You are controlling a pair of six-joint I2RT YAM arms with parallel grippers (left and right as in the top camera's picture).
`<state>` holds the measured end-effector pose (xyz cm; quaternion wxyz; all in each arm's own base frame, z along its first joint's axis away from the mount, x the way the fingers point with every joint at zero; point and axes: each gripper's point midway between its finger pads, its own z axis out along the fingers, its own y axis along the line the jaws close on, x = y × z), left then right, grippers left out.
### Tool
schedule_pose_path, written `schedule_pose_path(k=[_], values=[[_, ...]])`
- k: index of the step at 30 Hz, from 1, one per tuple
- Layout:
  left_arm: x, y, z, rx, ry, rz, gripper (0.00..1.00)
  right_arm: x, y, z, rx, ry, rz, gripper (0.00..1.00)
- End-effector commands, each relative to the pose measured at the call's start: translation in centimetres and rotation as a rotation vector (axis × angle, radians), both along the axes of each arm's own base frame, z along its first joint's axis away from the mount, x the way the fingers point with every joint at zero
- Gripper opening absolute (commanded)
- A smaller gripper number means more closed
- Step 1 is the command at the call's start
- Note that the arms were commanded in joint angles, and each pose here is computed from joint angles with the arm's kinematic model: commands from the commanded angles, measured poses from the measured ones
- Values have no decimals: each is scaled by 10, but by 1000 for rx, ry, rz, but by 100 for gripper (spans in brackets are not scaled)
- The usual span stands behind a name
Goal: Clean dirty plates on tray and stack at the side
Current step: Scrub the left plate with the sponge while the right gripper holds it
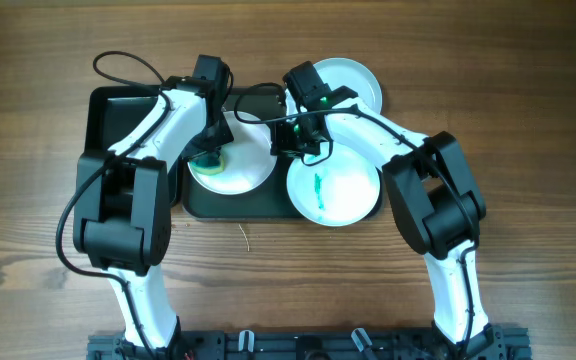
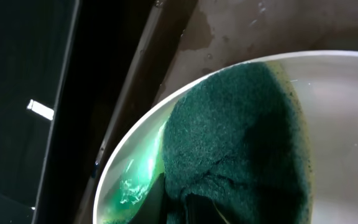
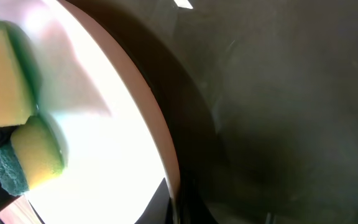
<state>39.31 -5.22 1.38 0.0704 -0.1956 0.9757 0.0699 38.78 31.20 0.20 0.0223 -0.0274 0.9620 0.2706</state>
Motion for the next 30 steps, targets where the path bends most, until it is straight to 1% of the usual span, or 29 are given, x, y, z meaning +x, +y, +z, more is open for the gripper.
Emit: schedule_pose_path(k=[1, 3, 4, 6, 9, 11, 12, 14, 17, 19, 20, 21, 22, 24, 28, 30], values=[[-7, -38, -15, -239, 74, -196, 4, -3, -9, -22, -43, 28, 5, 4], [-13, -68, -9, -416, 88, -302, 4, -3, -9, -22, -44, 31, 6, 4], [-17, -87, -3, -530, 89, -363, 4, -4, -9, -22, -45, 32, 6, 4], [-20, -107, 6, -654, 79, -413, 4, -4, -9, -22, -45, 32, 5, 4], [-14, -108, 7, -656, 52, -422, 4, -4, -9, -22, -44, 32, 6, 4], [-6, -108, 7, -642, 16, -431, 4, -4, -9, -22, -45, 33, 6, 4], [-1, -106, 6, -622, 0, -423, 4, -4, -9, -23, -45, 34, 5, 4], [12, -91, 0, -520, -34, -369, 4, -4, -9, -23, -46, 34, 5, 4], [27, -48, -10, -275, -66, -200, 4, -4, -9, -23, -46, 34, 5, 4], [27, -16, -11, -105, -71, -97, 4, -4, -9, -23, -46, 34, 6, 4], [25, -5, -11, -45, -67, -59, 4, -4, -9, -23, -46, 34, 6, 4], [19, 11, -9, 38, -57, -1, 4, -4, -9, -23, -46, 34, 6, 4], [14, 21, -8, 88, -46, 34, 4, -4, -9, -23, -46, 34, 5, 4], [5, 31, -6, 147, -21, 64, 4, -4, -9, -23, -46, 34, 5, 4], [-14, 35, -6, 163, 58, 57, 4, -4, -9, -23, -46, 35, 4, 4], [-21, 32, -7, 150, 91, 52, 4, -4, -9, -23, -46, 35, 4, 4]])
